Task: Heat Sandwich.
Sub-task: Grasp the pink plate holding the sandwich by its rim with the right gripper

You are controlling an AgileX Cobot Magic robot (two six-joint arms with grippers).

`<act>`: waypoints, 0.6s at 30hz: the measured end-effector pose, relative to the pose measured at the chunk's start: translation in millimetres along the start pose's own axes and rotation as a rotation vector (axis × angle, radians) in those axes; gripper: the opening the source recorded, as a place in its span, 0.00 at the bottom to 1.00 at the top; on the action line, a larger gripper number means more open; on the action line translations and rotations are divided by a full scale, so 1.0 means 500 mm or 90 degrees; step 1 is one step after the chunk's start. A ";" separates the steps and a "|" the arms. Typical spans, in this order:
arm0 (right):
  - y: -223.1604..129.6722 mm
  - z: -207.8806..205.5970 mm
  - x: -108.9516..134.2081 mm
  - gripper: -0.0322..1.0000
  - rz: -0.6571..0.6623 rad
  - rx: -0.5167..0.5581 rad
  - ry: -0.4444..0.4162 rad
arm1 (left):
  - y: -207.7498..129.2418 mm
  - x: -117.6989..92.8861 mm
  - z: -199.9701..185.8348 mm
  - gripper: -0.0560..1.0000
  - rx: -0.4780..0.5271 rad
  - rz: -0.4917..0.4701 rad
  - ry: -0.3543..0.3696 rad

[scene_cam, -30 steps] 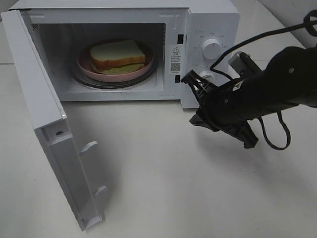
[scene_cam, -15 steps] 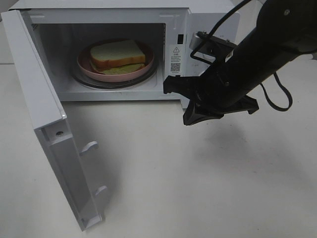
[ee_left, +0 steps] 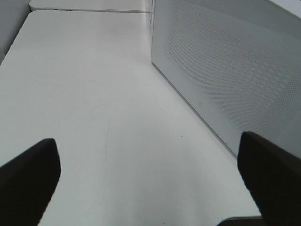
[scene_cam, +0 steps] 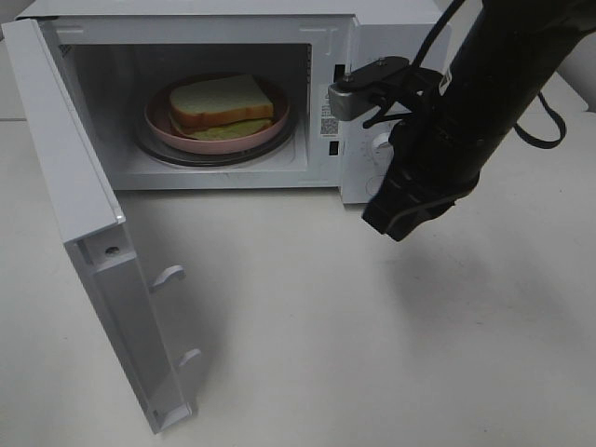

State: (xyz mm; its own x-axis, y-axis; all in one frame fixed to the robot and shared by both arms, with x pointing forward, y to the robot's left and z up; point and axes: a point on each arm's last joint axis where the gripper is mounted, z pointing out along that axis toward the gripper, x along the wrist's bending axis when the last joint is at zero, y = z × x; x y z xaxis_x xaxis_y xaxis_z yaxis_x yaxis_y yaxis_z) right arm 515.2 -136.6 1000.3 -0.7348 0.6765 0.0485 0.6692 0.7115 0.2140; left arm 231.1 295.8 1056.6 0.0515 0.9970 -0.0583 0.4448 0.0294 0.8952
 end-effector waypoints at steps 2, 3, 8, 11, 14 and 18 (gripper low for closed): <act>-0.002 -0.001 -0.002 0.05 -0.040 0.010 -0.006 | 0.000 0.000 0.000 0.97 0.000 0.000 0.000; -0.005 -0.002 -0.005 0.05 -0.109 0.022 -0.015 | 0.000 0.000 0.000 0.97 0.000 0.000 0.000; -0.007 -0.003 -0.011 0.06 -0.283 0.037 -0.030 | 0.000 0.000 0.000 0.97 0.000 0.000 0.000; -0.008 -0.004 -0.015 0.07 -0.352 0.046 -0.040 | 0.000 0.000 0.000 0.97 0.000 0.000 0.000; -0.010 -0.004 -0.021 0.08 -0.485 0.068 -0.055 | 0.000 0.000 0.000 0.97 0.000 0.000 0.000; -0.011 -0.005 -0.025 0.10 -0.574 0.082 -0.062 | 0.000 0.000 0.000 0.97 0.000 0.000 0.000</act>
State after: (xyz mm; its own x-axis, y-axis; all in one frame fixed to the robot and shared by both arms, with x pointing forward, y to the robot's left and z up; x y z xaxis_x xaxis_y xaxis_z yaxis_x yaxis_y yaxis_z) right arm 520.5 -149.7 1000.8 -0.9762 -0.1367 -0.1682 -0.1420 0.9897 0.0202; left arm 231.1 295.8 1056.6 0.0515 0.9970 -0.0583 0.4448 0.0294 0.8952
